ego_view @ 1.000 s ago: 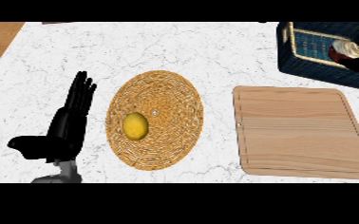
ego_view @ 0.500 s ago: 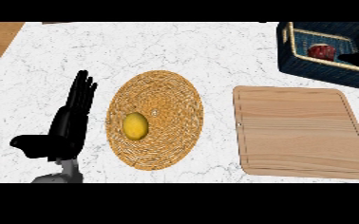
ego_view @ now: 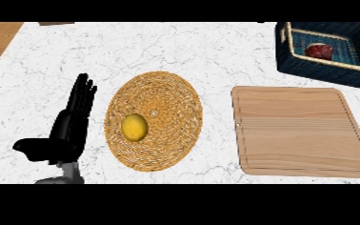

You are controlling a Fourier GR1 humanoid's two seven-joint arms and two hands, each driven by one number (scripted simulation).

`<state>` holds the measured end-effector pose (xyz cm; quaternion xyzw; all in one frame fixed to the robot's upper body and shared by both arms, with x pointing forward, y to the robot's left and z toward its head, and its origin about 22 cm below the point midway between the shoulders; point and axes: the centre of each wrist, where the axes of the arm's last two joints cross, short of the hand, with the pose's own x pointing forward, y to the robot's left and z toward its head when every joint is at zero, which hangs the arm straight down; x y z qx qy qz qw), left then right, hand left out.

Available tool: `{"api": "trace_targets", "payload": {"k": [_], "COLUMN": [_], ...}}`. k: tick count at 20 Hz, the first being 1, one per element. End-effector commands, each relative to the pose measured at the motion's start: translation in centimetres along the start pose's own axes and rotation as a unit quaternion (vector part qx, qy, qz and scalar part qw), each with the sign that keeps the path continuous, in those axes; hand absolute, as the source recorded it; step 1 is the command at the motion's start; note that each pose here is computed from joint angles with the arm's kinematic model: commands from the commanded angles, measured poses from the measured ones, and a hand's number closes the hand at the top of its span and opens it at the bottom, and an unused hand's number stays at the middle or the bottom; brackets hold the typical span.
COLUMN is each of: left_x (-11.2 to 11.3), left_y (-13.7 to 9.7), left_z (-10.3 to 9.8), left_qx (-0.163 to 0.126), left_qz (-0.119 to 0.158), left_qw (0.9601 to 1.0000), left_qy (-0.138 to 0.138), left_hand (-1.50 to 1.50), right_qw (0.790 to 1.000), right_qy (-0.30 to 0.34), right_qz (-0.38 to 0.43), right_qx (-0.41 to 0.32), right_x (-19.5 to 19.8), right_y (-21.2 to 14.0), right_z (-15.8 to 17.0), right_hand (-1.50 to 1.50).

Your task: Pick the cupcake from the cutting board and place it in the basket

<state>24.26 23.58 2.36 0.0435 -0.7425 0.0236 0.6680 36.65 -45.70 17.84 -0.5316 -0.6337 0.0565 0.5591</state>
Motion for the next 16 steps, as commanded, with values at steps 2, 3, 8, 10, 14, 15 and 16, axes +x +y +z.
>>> {"api": "trace_targets", "payload": {"k": [2,3,8,10,14,15,16], "left_x": [0.6,0.2,0.9,1.1,1.1,0.0,0.9], "left_y": [-0.6,-0.2,0.8,-0.2,0.1,0.3,1.0], "left_z": [0.5,-0.2,1.2,0.3,-1.0,1.2,-0.5], "left_qx": [0.006,-0.003,-0.003,0.005,0.005,0.004,0.007], "left_qz": [0.002,0.001,0.004,-0.005,-0.001,-0.004,-0.001], "left_qw": [1.0,1.0,1.0,1.0,1.0,1.0,1.0], "left_qy": [0.0,-0.004,-0.005,0.002,-0.002,0.007,-0.007], "left_hand": [0.0,0.0,0.0,0.0,0.0,0.0,0.0], "right_qw": [0.998,0.997,0.99,0.993,0.99,0.992,0.989], "right_qy": [0.036,0.044,0.059,0.037,0.028,0.017,0.02], "right_qz": [0.0,-0.013,-0.082,-0.085,-0.127,-0.114,-0.137], "right_qx": [-0.051,-0.065,-0.1,-0.07,-0.054,-0.058,-0.056], "right_x": [-1.2,-2.3,-3.8,-4.1,-5.5,-6.6,-8.1], "right_y": [-3.5,-4.9,-10.3,-12.6,-15.3,-16.8,-13.7], "right_z": [0.0,-0.4,-0.8,-0.2,0.2,0.7,2.0], "right_hand": [-1.5,-1.5,-1.5,-1.5,-1.5,-1.5,-1.5]}}
